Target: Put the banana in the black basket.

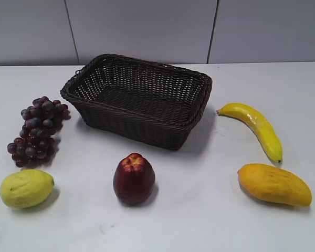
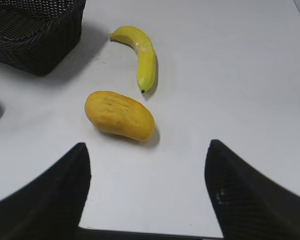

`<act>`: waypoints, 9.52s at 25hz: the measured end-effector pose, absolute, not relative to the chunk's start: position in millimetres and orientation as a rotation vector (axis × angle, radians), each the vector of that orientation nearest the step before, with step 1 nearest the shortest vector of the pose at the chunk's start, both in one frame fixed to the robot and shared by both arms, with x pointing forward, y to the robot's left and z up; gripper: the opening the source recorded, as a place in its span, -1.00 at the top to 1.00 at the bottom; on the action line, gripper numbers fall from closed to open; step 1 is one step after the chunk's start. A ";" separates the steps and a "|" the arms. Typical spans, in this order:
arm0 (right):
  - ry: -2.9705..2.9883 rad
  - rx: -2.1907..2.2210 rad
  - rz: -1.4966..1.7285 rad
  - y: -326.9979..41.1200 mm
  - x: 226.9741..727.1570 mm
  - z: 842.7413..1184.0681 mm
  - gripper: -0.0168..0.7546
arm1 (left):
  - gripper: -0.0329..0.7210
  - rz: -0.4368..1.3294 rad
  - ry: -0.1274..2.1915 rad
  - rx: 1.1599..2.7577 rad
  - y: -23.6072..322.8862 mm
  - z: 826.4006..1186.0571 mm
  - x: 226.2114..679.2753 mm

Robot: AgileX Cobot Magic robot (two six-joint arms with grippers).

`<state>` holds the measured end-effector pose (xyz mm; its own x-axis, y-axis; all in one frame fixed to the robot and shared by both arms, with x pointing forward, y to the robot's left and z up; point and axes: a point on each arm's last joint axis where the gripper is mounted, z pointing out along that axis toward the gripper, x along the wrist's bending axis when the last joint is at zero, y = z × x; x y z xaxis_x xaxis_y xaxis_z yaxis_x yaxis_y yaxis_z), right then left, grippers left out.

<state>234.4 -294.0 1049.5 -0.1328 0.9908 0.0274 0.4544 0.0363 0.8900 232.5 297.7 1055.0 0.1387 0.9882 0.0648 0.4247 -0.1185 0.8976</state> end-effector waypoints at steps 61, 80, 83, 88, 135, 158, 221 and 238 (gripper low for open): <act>1.790 1.700 0.850 -274.7 490.7 1035.1 -0.78 | 0.33 0.940 1.385 1.660 297.7 1055.0 232.5; 2.151 1.841 0.464 -259.6 615.1 943.5 -0.68 | 0.33 0.940 1.385 1.660 297.7 1055.0 232.5; 2.194 1.811 0.453 -249.9 618.0 931.8 -0.67 | 0.33 0.940 1.385 1.660 297.7 1055.0 232.5; 2.229 1.764 0.446 -240.0 623.6 915.7 -0.66 | 0.33 0.940 1.385 1.660 297.7 1055.0 232.5; 2.273 1.205 0.819 -95.9 661.6 1056.4 0.07 | 0.33 0.940 1.385 1.660 297.7 1055.0 232.5; 2.448 1.042 0.742 -22.9 665.1 933.9 -0.31 | 0.33 0.940 1.385 1.660 297.7 1055.0 232.5; 1.705 1.665 0.777 -303.1 283.3 1107.4 -0.57 | 0.33 0.940 1.385 1.660 297.7 1055.0 232.5; 1.668 1.582 0.838 -306.0 255.3 1049.8 -0.57 | 0.33 0.940 1.385 1.660 297.7 1055.0 232.5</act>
<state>255.3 -306.0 1049.8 -0.0294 0.9986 -0.0450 0.5601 0.0538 0.8267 232.5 297.7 1055.0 0.1387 0.9882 0.0648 0.4247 -0.1185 0.8976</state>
